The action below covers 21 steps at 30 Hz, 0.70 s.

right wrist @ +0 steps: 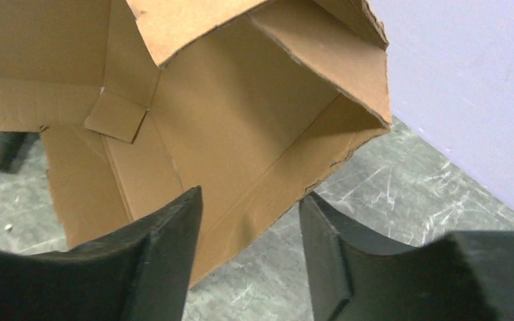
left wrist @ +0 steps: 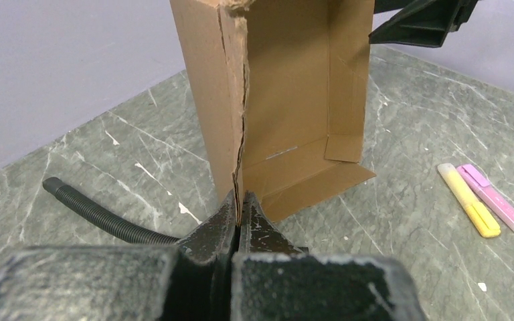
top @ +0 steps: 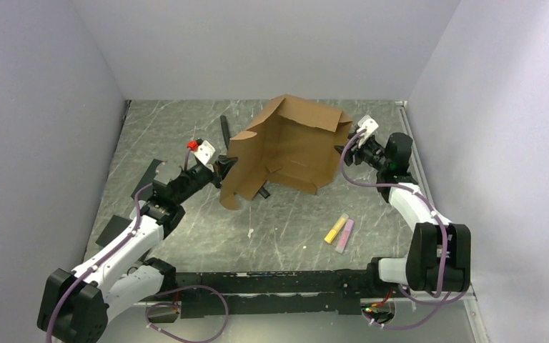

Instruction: Fold the paper box

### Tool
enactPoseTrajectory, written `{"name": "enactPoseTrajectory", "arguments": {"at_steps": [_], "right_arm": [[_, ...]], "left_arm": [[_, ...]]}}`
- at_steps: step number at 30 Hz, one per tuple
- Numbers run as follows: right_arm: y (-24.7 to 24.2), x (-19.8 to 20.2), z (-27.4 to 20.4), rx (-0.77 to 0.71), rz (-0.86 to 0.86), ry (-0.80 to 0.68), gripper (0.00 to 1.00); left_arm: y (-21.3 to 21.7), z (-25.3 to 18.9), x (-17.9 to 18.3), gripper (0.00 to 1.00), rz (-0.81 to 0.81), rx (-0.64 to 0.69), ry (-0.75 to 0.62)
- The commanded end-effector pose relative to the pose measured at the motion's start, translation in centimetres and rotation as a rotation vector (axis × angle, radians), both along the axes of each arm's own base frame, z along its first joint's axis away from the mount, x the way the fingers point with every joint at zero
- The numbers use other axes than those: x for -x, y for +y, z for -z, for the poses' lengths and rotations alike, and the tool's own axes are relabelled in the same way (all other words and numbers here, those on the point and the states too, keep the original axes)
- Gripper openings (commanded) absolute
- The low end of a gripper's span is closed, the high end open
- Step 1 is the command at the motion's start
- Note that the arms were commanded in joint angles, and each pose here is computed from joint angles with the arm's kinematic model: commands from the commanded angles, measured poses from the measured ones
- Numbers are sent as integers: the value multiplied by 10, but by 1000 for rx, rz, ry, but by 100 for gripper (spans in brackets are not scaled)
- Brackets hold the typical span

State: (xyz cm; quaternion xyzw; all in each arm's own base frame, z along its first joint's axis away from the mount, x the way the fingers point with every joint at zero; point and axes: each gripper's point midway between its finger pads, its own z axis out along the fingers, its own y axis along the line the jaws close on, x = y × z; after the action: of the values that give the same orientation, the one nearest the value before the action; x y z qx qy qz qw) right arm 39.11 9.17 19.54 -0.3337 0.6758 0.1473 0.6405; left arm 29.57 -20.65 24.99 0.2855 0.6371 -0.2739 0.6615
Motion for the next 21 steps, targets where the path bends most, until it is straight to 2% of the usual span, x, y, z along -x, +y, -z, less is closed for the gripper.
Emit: {"name": "enactPoseTrajectory", "arguments": {"at_steps": [1, 7, 16, 21], "right_arm": [[10, 14, -26, 54, -143, -23, 61], [-4, 19, -44, 59, -193, 0, 73], [-13, 27, -86, 47, -293, 23, 77], [-15, 18, -116, -29, -246, 46, 75]], "left_arm": [[-2, -6, 7, 0, 30, -26, -64], [-2, -8, 8, 0, 36, -33, -72], [-4, -10, 9, 0, 46, -33, -80], [-3, -12, 10, 0, 46, -32, -83]]}}
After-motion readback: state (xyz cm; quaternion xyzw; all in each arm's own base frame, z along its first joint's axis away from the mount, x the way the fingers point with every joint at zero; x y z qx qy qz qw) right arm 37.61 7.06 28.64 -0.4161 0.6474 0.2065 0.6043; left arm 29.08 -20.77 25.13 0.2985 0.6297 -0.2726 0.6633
